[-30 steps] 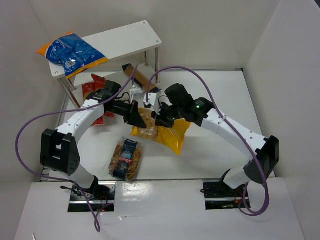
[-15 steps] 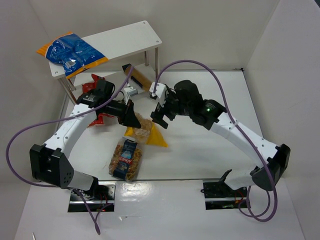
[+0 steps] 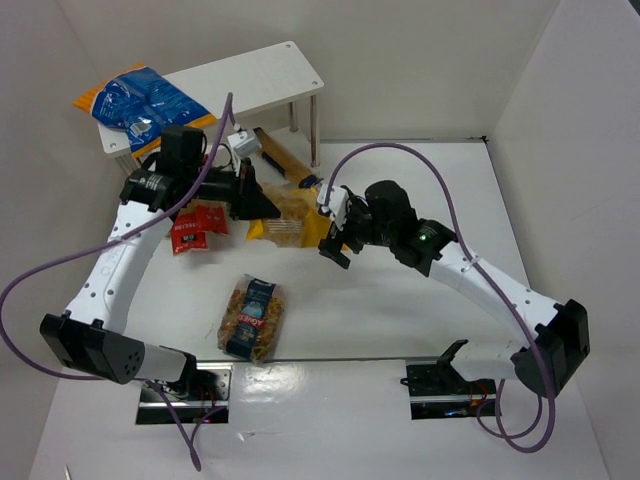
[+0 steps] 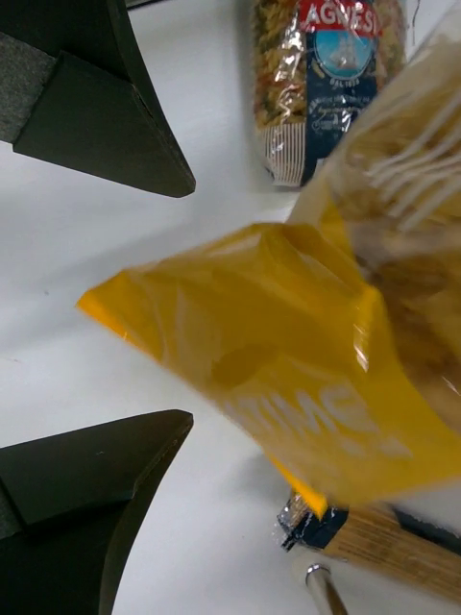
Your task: Place and organize the pasta boxes and bags onto the shelf
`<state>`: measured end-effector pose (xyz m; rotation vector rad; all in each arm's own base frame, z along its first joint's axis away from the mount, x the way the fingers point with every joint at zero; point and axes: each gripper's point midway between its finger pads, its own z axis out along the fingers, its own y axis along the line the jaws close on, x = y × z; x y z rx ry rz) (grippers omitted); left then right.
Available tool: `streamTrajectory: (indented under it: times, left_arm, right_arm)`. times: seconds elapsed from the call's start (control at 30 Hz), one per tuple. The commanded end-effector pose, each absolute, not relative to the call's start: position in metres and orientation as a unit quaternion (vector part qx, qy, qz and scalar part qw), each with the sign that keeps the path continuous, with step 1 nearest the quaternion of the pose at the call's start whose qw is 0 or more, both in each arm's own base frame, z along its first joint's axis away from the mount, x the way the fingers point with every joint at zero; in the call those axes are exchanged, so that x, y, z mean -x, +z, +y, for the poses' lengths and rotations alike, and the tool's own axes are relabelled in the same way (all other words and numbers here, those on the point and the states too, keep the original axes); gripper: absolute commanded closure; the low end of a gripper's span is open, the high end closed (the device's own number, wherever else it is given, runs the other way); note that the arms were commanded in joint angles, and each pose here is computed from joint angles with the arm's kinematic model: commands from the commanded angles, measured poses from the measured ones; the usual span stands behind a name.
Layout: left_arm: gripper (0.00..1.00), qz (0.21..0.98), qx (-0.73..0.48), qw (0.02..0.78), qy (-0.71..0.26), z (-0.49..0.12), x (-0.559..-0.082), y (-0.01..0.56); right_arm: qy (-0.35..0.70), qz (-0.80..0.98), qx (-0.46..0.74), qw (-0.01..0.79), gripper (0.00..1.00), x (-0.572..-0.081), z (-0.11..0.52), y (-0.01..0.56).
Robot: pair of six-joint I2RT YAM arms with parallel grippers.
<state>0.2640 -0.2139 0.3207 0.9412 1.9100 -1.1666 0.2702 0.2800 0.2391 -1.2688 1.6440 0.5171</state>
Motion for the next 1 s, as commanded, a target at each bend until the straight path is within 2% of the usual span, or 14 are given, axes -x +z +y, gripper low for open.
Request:
streamTrajectory:
  times: [0.0, 0.37, 0.67, 0.87, 0.97]
  left_arm:
    - [1.00, 0.651, -0.415, 0.425, -0.473, -0.220, -0.257, 0.389]
    - [1.00, 0.635, -0.424, 0.404, -0.504, -0.223, -0.243, 0.386]
    - [1.00, 0.620, -0.432, 0.409, -0.512, -0.222, -0.230, 0.398]
    - [1.00, 0.620, -0.432, 0.419, -0.504, -0.216, -0.229, 0.398]
    - [1.00, 0.624, -0.430, 0.430, -0.492, -0.210, -0.232, 0.397]
  right_arm:
    - [0.185, 0.632, 0.510, 0.554, 0.00, -0.287, 0.288, 0.272]
    - [0.075, 0.633, 0.509, 0.579, 0.00, -0.307, 0.313, 0.251]
    - [0.058, 0.642, 0.482, 0.593, 0.00, -0.317, 0.309, 0.254]
    - [0.127, 0.637, 0.528, 0.548, 0.00, -0.289, 0.323, 0.241]
    - [0.196, 0.617, 0.531, 0.547, 0.00, -0.275, 0.316, 0.271]
